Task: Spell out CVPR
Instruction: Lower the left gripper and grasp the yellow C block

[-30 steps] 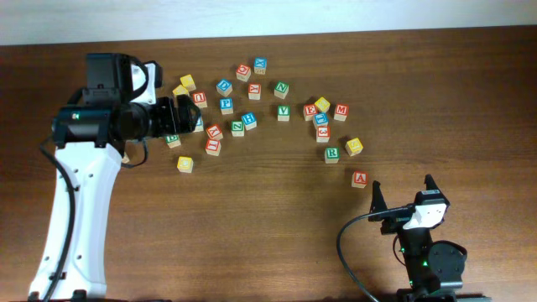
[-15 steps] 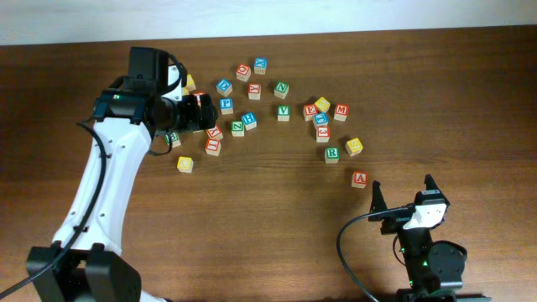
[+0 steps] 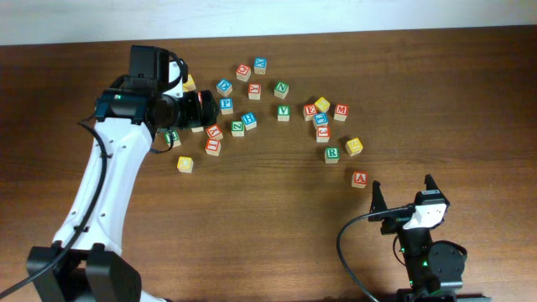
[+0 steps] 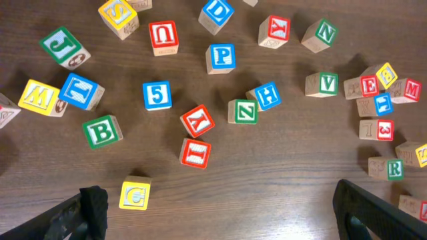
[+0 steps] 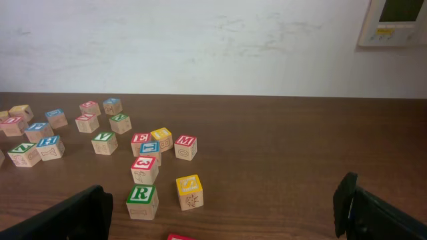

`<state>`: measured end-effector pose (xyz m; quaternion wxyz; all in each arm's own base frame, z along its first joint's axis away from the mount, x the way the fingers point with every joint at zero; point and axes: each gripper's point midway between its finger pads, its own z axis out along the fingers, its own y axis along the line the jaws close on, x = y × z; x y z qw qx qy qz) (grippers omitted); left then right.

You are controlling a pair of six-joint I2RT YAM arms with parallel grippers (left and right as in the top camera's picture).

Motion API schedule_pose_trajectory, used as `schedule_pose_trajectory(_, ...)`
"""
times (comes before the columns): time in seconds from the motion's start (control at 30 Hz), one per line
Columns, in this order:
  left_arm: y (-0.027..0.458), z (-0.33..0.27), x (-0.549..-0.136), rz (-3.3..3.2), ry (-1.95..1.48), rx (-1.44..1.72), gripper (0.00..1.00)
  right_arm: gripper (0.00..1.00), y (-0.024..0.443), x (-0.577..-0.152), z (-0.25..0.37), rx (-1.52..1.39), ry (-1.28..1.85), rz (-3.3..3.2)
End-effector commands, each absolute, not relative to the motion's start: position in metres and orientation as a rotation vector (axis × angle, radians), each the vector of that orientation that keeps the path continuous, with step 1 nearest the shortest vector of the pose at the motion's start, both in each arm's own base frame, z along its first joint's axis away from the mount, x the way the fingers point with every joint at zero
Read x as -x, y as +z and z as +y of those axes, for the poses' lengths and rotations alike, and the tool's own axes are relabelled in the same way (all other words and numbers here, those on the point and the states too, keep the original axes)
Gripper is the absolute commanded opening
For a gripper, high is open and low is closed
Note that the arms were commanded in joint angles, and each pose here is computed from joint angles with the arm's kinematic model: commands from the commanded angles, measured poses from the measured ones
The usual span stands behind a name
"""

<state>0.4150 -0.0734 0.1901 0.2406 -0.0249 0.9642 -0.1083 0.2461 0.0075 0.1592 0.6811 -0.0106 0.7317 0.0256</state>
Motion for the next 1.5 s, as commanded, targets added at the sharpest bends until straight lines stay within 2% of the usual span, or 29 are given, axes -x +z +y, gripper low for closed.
schedule_pose_trajectory(0.0,0.195,-0.073,-0.421,2.616,-0.293,0.080,0.99,0.98,0.157,-0.246,0.005,0.017,0.046,1.646)
schedule_pose_trajectory(0.2,0.195,-0.073,-0.422,2.612,-0.294,0.080,0.99,0.98,0.157,-0.246,0.005,0.017,0.046,1.645)
schedule_pose_trajectory(0.3,0.192,-0.073,-0.423,2.620,-0.326,0.209,0.99,0.98,0.157,-0.246,0.005,0.017,0.046,1.645)
schedule_pose_trajectory(0.43,0.169,-0.094,-0.410,2.730,-0.387,0.238,0.99,0.98,0.157,-0.246,0.005,0.017,0.046,1.645)
schedule_pose_trajectory(0.5,0.158,-0.090,-0.403,2.778,-0.286,0.165,0.99,0.98,0.157,-0.246,0.005,0.017,0.046,1.645)
schedule_pose_trajectory(0.6,0.151,-0.056,-0.396,2.802,-0.005,0.215,0.99,0.98,0.157,-0.246,0.005,0.017,0.046,1.645)
schedule_pose_trajectory(0.77,0.127,-0.035,-0.367,2.916,0.177,0.226,0.99,0.98,0.157,-0.246,0.005,0.017,0.046,1.645)
schedule_pose_trajectory(0.9,0.096,-0.029,-0.363,2.954,0.214,0.235,0.99,0.98,0.157,-0.246,0.005,0.017,0.046,1.645)
schedule_pose_trajectory(0.93,0.088,-0.023,-0.362,2.973,0.224,0.257,0.95,0.98,0.157,-0.246,0.005,0.017,0.046,1.645)
schedule_pose_trajectory(0.97,0.083,-0.020,-0.361,2.991,0.219,0.265,0.83,0.98,0.157,-0.246,0.005,0.017,0.046,1.645)
schedule_pose_trajectory(1.07,0.059,-0.026,-0.361,3.069,0.053,0.157,0.83,0.98,0.157,-0.246,0.005,0.017,0.046,1.645)
schedule_pose_trajectory(1.17,0.038,-0.017,-0.364,3.098,0.034,0.107,0.83,0.98,0.157,-0.246,0.005,0.017,0.046,1.645)
schedule_pose_trajectory(1.23,0.033,-0.024,-0.367,3.100,-0.031,0.024,0.77,0.98,0.157,-0.246,0.005,0.017,0.046,1.646)
schedule_pose_trajectory(1.3,0.028,-0.027,-0.369,3.101,-0.047,0.017,0.64,0.98,0.157,-0.246,0.005,0.017,0.046,1.645)
schedule_pose_trajectory(1.47,0.014,-0.034,-0.365,3.139,-0.037,-0.014,0.64,0.98,0.157,-0.246,0.005,0.017,0.046,1.645)
